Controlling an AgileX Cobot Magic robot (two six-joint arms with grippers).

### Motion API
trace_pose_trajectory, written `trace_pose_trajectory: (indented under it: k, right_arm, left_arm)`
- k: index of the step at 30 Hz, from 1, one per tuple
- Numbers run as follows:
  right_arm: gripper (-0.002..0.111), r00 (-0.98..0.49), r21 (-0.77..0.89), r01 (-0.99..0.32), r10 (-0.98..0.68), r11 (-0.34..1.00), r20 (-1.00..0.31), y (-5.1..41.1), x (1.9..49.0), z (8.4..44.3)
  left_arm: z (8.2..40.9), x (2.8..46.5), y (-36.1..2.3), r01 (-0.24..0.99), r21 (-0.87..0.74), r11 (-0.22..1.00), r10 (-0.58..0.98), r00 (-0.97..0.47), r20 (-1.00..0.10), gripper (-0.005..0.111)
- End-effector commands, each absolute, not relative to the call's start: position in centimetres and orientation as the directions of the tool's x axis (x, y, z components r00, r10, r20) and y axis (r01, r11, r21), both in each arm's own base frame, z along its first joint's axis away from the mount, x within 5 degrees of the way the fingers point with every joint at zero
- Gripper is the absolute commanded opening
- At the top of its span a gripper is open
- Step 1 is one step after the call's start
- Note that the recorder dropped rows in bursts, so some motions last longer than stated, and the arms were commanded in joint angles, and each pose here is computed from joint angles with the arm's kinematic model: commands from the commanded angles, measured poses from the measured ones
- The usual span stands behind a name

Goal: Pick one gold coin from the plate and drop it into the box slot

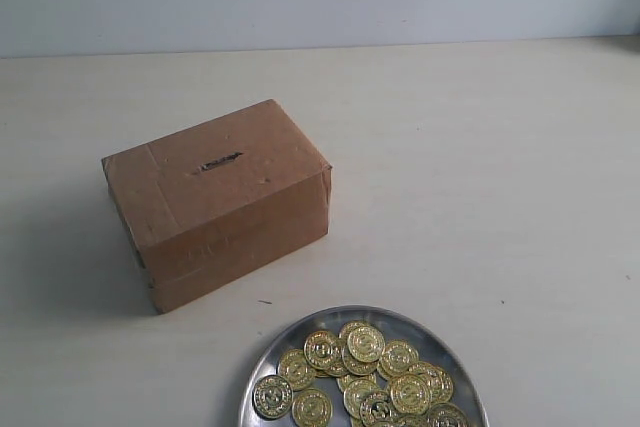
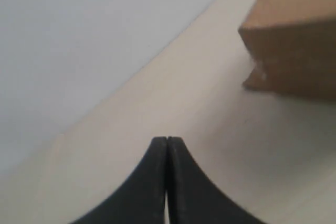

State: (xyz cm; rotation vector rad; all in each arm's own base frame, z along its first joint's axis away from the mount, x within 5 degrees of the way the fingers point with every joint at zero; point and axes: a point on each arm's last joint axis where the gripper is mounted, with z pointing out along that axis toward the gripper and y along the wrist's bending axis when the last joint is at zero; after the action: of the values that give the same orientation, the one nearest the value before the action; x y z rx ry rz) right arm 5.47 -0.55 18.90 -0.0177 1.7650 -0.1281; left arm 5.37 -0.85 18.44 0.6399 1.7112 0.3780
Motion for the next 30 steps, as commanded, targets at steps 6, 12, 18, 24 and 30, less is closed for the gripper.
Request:
trace_pose_trajectory:
  k: [6, 12, 18, 24, 30]
  right_arm:
    - [0.0, -0.182, -0.097, 0.062, -0.085, 0.993, -0.98, -0.55, 5.48, 18.93]
    - [0.0, -0.182, -0.097, 0.062, -0.085, 0.993, -0.98, -0.55, 5.48, 18.93]
    - [0.0, -0.208, -0.097, 0.062, -0.082, 0.993, -0.975, -0.58, 5.43, 18.7]
    - [0.0, -0.291, -0.157, 0.048, -0.137, 0.986, -0.947, -0.67, 5.24, 17.97]
    - [0.0, -0.29, -0.158, 0.048, -0.138, 0.986, -0.947, -0.67, 5.25, 17.99]
  left_arm:
    - [18.44, 5.37, -0.85, 0.133, 0.176, 0.975, 0.201, -0.207, -0.957, 0.0]
    - [18.44, 5.36, -0.86, 0.133, 0.174, 0.976, 0.199, -0.208, -0.958, 0.0]
    - [18.44, 5.36, -0.85, 0.133, 0.175, 0.976, 0.2, -0.208, -0.957, 0.0]
    - [18.44, 5.36, -0.85, 0.12, 0.116, 0.986, 0.14, -0.216, -0.966, 0.0]
    - [18.39, 5.35, -0.87, 0.076, -0.077, 0.994, -0.056, -0.241, -0.969, 0.0]
